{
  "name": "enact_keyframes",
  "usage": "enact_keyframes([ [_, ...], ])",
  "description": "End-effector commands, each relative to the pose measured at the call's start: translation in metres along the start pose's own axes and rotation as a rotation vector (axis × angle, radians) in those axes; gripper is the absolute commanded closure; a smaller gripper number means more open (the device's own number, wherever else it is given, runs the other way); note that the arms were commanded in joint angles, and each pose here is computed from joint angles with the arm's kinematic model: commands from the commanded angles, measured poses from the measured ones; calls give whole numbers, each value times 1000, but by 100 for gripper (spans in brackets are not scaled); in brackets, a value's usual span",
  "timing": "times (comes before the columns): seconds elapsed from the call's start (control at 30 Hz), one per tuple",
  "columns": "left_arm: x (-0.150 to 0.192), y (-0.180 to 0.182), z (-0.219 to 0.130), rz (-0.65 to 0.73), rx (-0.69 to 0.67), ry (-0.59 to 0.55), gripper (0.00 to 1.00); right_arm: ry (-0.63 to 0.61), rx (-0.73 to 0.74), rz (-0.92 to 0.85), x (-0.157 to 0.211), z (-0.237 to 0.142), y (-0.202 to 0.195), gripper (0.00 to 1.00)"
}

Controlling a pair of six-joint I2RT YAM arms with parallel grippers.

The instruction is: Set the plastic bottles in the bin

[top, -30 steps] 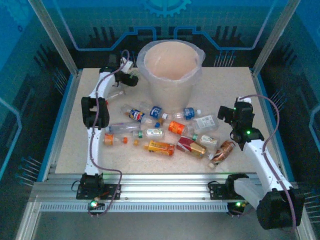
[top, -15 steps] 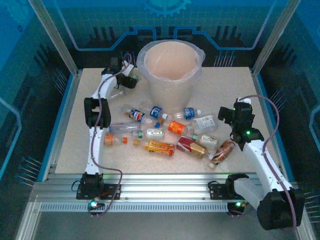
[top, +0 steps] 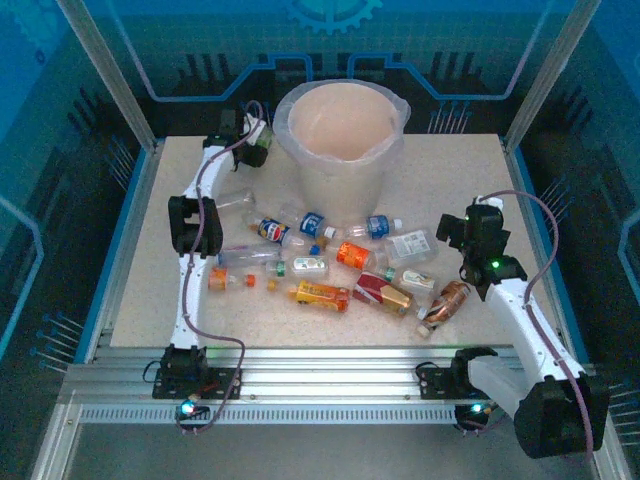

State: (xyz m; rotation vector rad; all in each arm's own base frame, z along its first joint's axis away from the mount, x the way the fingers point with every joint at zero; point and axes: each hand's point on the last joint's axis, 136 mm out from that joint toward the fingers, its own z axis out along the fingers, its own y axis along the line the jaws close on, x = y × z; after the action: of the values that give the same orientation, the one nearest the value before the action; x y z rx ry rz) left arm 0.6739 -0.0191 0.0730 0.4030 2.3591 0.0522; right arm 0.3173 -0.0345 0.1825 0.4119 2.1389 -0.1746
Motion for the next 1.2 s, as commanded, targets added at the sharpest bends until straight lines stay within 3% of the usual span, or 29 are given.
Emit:
enact_keyframes([
  [0.0, -79, 30, -76, -54, -128, -194, 68, -21, 2, 24, -6, -8, 0, 0],
  [0.27, -117, 61, -172, -222, -246, -297, 75, -51, -9, 30, -13, -22, -3, 0],
  [0.53, -158, 41, -284, -332, -160, -478, 79, -89, -1, 34, -17, -40, -12, 0],
  [0.73, -192, -31, -353, -271, 44, -603, 79, -89, 49, 11, -14, -48, -24, 0],
  [0.83, -203, -78, -371, -204, 123, -629, 79, -87, 56, 10, -12, -50, -27, 0],
  [1.17, -207, -225, -357, 2, 384, -591, 79, -64, 61, -15, -13, -53, -27, 0],
])
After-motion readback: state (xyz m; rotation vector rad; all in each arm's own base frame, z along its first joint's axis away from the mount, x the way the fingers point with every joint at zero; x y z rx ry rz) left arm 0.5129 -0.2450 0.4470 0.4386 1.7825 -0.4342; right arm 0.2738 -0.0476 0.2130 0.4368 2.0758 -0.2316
